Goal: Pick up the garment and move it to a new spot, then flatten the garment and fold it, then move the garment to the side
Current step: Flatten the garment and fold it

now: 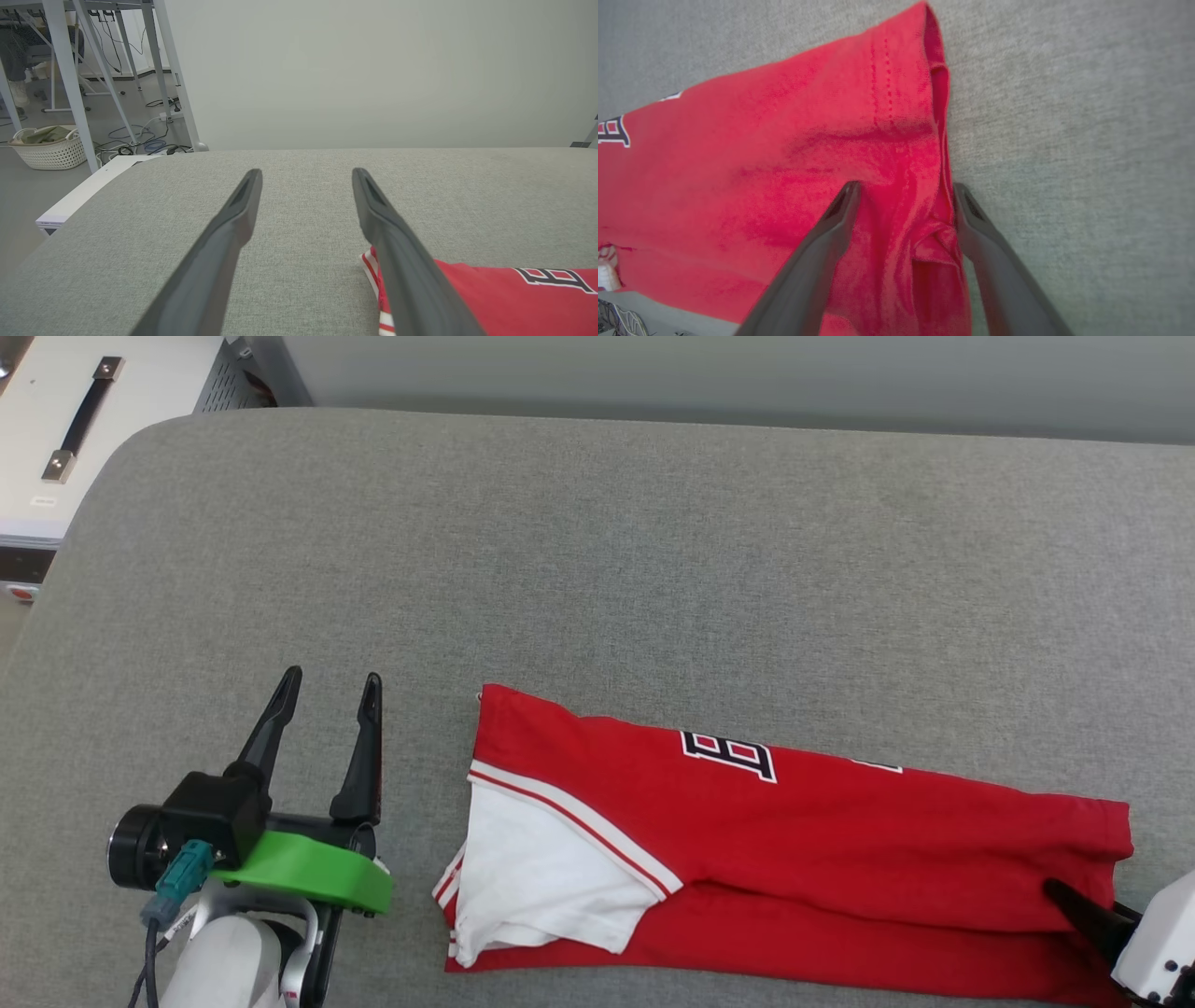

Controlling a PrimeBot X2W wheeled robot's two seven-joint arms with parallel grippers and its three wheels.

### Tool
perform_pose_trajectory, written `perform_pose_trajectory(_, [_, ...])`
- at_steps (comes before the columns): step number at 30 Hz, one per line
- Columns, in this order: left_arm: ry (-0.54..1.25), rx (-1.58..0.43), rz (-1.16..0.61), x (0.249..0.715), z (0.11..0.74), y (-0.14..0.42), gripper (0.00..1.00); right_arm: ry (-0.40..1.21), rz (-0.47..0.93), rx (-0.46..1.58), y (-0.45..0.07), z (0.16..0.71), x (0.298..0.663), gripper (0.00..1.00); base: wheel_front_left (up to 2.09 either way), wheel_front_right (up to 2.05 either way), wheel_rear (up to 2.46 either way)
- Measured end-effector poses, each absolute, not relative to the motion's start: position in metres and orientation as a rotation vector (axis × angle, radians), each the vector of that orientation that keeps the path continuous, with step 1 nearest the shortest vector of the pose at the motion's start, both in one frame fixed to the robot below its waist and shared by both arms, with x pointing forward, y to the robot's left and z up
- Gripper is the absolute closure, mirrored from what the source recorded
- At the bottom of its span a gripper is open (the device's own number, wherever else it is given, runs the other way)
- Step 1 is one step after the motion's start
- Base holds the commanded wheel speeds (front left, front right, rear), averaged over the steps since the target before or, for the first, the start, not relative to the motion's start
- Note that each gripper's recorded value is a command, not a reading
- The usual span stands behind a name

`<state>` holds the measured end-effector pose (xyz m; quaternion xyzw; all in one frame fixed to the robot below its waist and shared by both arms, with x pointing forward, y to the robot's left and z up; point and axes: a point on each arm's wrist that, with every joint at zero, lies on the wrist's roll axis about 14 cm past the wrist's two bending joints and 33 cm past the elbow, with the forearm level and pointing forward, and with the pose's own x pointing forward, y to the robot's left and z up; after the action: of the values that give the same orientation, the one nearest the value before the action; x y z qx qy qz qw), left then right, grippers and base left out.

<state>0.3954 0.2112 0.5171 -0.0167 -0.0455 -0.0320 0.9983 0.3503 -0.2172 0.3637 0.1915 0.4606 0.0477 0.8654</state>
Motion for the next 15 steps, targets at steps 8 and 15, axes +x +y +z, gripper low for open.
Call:
perform_pose_trajectory(8, [-0.088,-0.042,-0.062,0.397,0.513,0.21,0.0,0.962,0.141,0.429,-0.2,0.362,0.351,0.5,0.0,0.0,0.0])
perform_pose_trajectory(15, [-0.095,-0.042,-0.062,0.395,0.515,0.21,0.0,0.915,0.152,0.437,-0.195,0.365,0.354,1.0,0.0,0.0,0.0])
